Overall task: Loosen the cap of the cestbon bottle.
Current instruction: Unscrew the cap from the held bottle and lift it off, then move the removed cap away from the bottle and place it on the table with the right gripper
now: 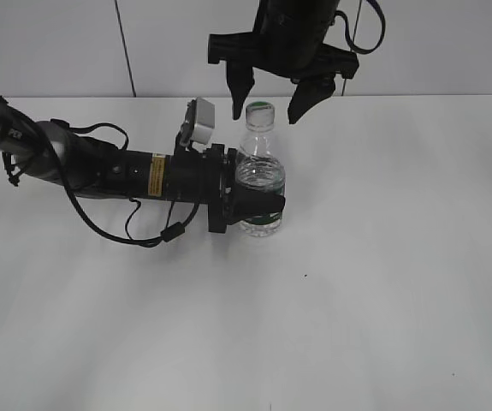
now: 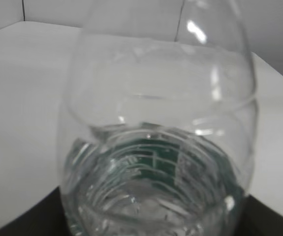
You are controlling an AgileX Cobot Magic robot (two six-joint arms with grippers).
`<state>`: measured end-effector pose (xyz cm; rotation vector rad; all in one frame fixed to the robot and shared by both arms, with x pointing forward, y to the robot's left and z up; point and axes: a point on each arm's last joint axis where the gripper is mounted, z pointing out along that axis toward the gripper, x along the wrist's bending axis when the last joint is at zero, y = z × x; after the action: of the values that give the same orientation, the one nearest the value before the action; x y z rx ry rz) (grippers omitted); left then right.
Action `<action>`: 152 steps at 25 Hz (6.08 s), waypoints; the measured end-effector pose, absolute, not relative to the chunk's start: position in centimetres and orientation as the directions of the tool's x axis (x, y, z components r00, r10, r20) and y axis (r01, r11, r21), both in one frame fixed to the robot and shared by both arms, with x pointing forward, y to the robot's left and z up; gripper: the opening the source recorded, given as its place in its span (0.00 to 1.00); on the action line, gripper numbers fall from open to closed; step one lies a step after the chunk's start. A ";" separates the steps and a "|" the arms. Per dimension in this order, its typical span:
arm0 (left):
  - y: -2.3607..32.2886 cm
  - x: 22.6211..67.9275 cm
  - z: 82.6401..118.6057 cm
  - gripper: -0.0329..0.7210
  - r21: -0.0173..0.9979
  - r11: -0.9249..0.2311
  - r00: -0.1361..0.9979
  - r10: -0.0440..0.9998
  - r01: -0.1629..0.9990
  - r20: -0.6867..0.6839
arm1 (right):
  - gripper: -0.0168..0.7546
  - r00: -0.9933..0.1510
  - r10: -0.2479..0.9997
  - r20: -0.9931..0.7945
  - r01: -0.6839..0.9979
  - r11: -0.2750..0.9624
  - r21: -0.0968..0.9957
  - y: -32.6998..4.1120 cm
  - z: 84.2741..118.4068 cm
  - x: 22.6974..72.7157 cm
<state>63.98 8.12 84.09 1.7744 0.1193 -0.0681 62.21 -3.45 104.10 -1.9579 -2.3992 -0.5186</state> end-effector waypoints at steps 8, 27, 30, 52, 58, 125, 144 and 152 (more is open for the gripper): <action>8.1 64.0 84.1 0.58 0.972 -0.202 0.993 0.043 0.118 -0.112 | 0.50 -0.223 0.952 0.207 0.953 0.169 0.252 -3.5 104.1 62.2; 8.1 64.0 84.0 0.58 0.971 -0.209 0.993 0.045 0.119 -0.112 | 0.41 -0.752 0.659 -0.004 0.622 0.712 0.327 -3.6 104.2 62.3; 8.1 64.0 84.0 0.58 0.971 -0.210 0.993 0.044 0.118 -0.111 | 0.41 -0.832 0.552 -0.049 0.510 0.797 0.323 -3.5 104.2 62.3; 8.1 63.9 84.0 0.58 0.969 -0.219 0.993 0.036 0.119 -0.113 | 0.41 -0.975 0.056 -0.217 0.002 0.969 0.245 -3.6 104.4 62.3; 8.1 63.9 84.0 0.58 0.969 -0.218 0.993 0.036 0.119 -0.114 | 0.40 -0.974 0.048 -0.221 -0.008 0.970 0.244 -3.6 104.5 62.2; 8.2 63.7 84.0 0.58 0.969 -0.227 0.995 0.009 0.098 -0.099 | 0.40 -0.134 0.991 0.001 0.968 0.131 0.216 -23.9 91.4 66.0; 8.2 63.7 84.0 0.58 0.969 -0.227 0.995 0.008 0.098 -0.099 | 0.40 -0.115 0.993 0.014 0.970 0.109 0.217 -23.8 89.7 66.4; 8.2 63.7 84.0 0.58 0.969 -0.227 0.995 0.008 0.098 -0.099 | 0.40 -0.098 0.994 0.038 0.971 0.087 0.223 -23.6 89.7 66.5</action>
<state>63.70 8.17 84.03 1.7990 0.0776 -0.0834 66.47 -23.61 89.72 -2.1873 -2.4032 -0.3126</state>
